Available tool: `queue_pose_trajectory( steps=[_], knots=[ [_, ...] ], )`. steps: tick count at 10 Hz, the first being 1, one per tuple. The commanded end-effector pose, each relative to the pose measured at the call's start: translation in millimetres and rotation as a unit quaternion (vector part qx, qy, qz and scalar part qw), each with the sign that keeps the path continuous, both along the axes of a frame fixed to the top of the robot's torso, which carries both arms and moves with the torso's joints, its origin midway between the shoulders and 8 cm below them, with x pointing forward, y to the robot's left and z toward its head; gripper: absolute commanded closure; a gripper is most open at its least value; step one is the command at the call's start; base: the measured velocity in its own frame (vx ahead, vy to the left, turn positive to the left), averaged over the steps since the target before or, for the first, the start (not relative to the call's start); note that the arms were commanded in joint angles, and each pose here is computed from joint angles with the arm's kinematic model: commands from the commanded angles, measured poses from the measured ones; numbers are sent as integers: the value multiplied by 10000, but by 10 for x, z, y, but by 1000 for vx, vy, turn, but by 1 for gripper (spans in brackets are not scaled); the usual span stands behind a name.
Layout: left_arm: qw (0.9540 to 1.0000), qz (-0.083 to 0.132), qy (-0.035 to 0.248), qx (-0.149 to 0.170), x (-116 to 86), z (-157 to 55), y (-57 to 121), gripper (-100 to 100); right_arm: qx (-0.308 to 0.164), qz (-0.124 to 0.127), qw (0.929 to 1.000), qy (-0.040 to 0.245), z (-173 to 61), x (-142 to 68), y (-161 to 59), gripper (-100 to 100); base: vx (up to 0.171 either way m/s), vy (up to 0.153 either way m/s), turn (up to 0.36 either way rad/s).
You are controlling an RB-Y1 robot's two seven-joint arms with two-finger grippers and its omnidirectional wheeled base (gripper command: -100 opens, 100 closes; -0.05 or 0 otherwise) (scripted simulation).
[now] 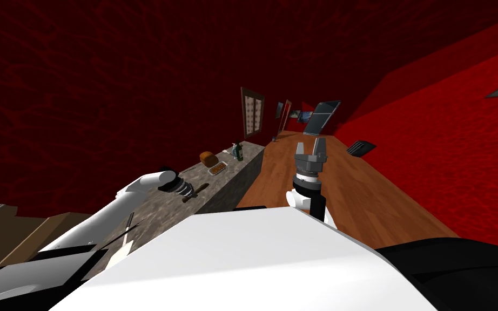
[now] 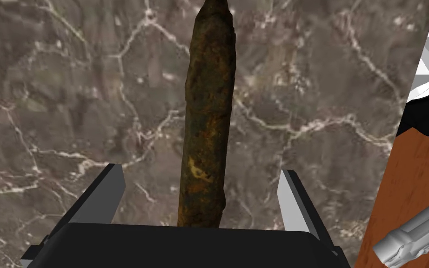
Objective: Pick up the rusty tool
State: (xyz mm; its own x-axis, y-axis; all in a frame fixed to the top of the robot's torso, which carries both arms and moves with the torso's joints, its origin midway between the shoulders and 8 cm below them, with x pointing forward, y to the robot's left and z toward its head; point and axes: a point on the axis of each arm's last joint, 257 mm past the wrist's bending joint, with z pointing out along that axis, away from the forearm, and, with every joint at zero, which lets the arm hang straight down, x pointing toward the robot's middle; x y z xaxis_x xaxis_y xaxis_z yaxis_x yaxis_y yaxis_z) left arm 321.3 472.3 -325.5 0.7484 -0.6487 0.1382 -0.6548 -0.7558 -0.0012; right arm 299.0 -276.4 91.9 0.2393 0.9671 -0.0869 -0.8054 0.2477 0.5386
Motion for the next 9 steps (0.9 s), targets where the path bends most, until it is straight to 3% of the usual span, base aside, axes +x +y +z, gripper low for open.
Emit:
queue_pose_trajectory(
  steps=[1,2,3,8,9],
  knots=[
    [10000,0,0,0,0,0,0,-100,0,0,10000,0,0,0,0,0,9,-9,-4],
    [10000,7,19,-1,-11,2,4,0,0,0,10000,0,0,0,0,0,0,0,0],
    [9999,110,12,-5,3,-72,55,-100,0,0,10000,0,0,0,0,0,-33,1,-156],
    [9996,288,19,-9,12,-215,138,-100,0,0,10000,0,0,0,0,0,-49,6,-94],
    [9996,289,14,-8,15,-219,142,100,0,0,10000,0,0,0,0,0,0,0,0]
  ],
)
